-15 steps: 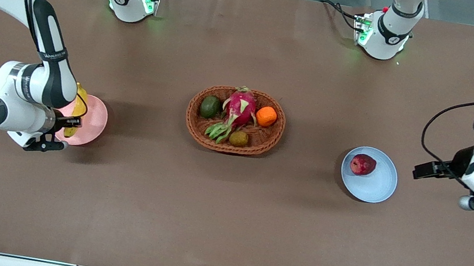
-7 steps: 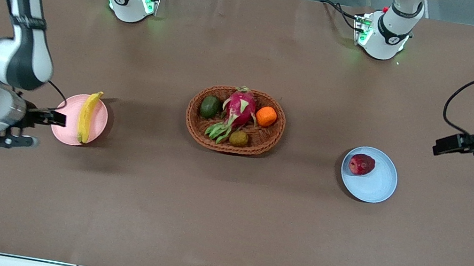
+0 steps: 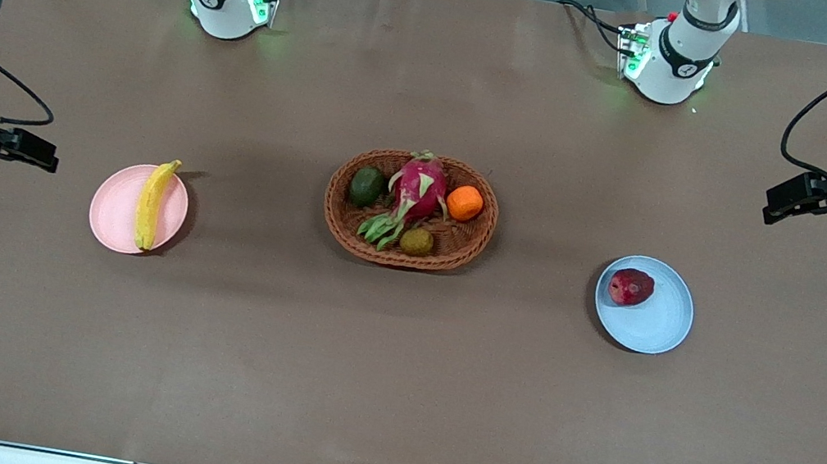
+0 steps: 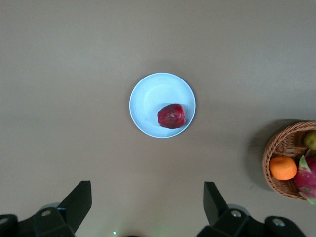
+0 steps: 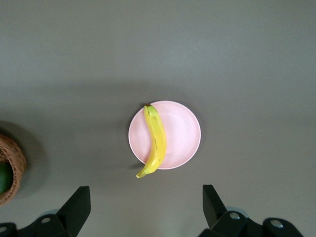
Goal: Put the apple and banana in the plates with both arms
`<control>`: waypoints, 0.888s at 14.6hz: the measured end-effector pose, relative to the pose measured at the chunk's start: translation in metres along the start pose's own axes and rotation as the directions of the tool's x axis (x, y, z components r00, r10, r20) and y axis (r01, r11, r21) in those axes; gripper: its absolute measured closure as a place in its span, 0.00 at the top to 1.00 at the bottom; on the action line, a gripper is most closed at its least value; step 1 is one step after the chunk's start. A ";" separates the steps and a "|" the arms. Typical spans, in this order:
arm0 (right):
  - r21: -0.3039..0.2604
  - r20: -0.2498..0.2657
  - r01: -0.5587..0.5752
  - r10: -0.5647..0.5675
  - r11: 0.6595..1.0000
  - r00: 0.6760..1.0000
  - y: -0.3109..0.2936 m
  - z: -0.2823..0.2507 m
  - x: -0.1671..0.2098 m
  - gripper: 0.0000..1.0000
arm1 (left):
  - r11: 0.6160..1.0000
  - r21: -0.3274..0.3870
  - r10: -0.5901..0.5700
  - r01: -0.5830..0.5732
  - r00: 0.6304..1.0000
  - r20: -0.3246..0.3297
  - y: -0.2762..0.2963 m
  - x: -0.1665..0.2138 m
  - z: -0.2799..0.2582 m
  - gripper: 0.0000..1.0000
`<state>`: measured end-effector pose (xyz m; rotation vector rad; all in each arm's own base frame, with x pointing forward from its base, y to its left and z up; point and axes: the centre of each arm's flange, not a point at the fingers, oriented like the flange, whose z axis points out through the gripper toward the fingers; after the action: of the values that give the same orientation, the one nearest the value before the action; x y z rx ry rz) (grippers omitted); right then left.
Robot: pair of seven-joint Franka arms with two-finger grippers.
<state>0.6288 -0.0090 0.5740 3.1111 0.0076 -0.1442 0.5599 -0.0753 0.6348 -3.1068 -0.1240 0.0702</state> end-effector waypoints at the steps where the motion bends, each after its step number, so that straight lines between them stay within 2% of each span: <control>1: -0.001 -0.028 -0.008 0.008 1.000 1.000 0.003 -0.013 0.000 1.00 | 1.000 0.006 0.002 -0.002 1.000 0.003 0.001 -0.003 0.002 1.00; 5: -0.005 -0.100 -0.034 0.034 0.999 0.994 0.017 -0.046 -0.003 1.00 | 1.000 0.016 0.014 -0.014 1.000 0.009 0.006 -0.014 0.004 1.00; 9: -0.004 -0.186 -0.052 0.050 0.999 0.981 0.028 -0.068 -0.013 1.00 | 0.999 -0.007 0.046 -0.046 0.999 0.007 0.005 -0.019 -0.001 1.00; 13: 0.001 -0.221 -0.060 0.059 0.998 0.974 0.044 -0.069 -0.036 1.00 | 0.997 -0.009 0.080 -0.079 0.997 0.011 0.005 -0.020 0.001 1.00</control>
<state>0.5999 -0.0515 0.6475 3.0993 -0.0808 0.2029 0.5403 -0.0821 0.6341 -3.1198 -0.0009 0.0897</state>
